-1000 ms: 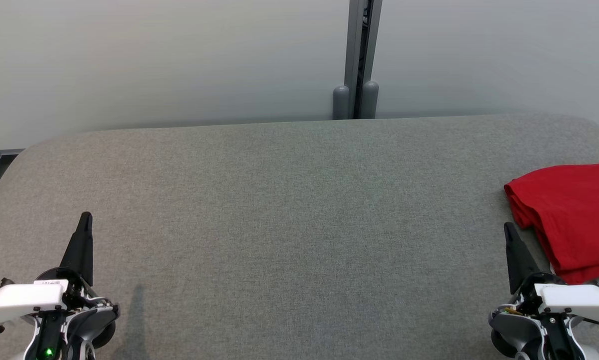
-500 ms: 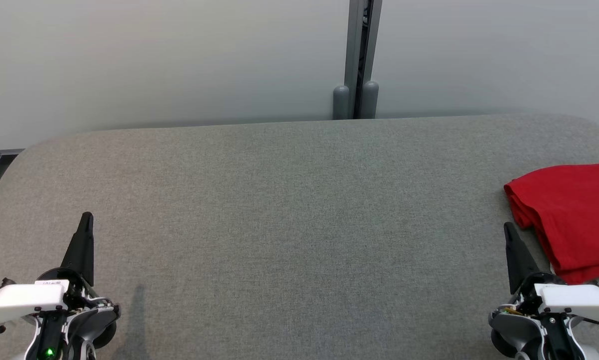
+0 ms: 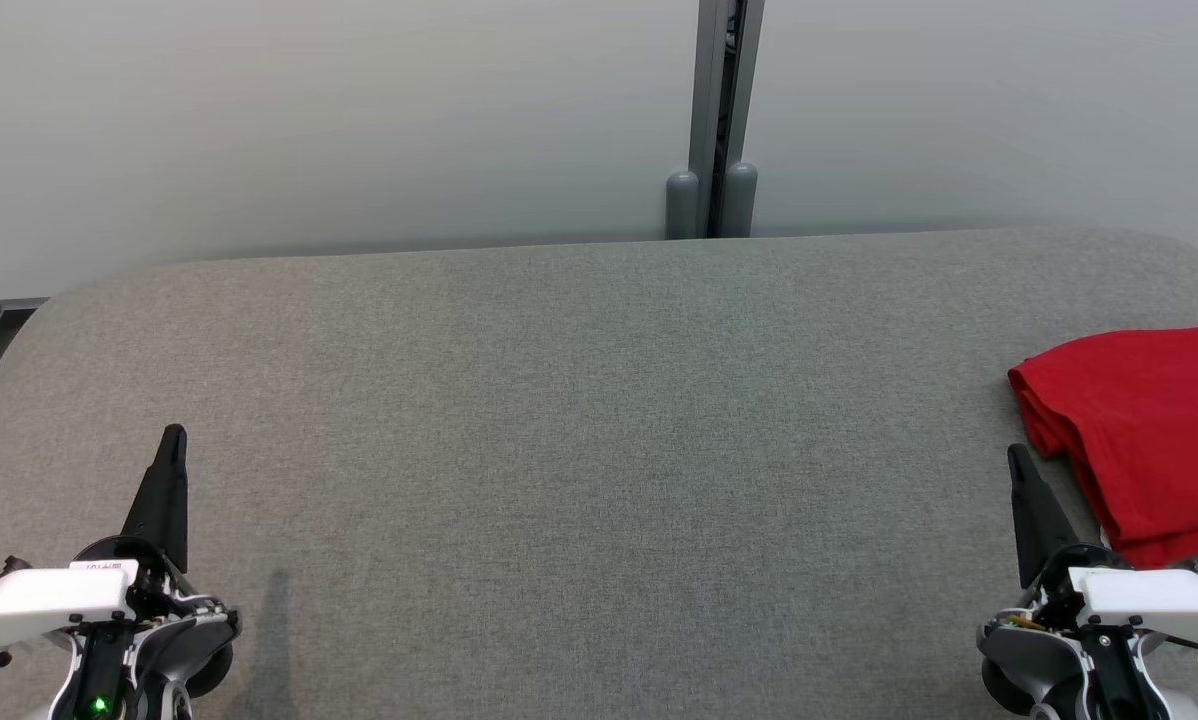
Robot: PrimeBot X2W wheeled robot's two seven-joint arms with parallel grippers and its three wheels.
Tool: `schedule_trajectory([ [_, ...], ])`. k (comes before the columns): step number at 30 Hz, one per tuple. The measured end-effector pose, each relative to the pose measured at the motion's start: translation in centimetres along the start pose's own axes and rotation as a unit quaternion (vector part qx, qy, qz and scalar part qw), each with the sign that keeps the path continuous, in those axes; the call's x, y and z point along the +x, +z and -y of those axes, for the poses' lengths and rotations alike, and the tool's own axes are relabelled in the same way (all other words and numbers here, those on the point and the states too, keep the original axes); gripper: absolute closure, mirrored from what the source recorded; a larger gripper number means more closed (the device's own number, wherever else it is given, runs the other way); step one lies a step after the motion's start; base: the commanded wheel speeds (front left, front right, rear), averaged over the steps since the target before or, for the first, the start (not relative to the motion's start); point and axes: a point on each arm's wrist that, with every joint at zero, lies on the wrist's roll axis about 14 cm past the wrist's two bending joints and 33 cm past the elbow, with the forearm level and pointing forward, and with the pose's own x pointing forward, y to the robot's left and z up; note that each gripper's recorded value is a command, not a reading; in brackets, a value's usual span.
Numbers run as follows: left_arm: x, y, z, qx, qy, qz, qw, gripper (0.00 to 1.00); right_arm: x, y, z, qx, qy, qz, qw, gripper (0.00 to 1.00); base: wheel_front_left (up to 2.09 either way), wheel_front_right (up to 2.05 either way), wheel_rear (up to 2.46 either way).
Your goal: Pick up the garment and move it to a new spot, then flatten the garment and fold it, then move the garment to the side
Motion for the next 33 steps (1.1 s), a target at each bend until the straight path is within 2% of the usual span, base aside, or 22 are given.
schedule_trajectory([
  [33,-0.03,0.02,-0.03,-0.001,0.0,0.0,1.0,1.0,0.0,0.0,0.0,0.0,0.0,0.0,1.0,1.0,0.0,0.0,0.0],
])
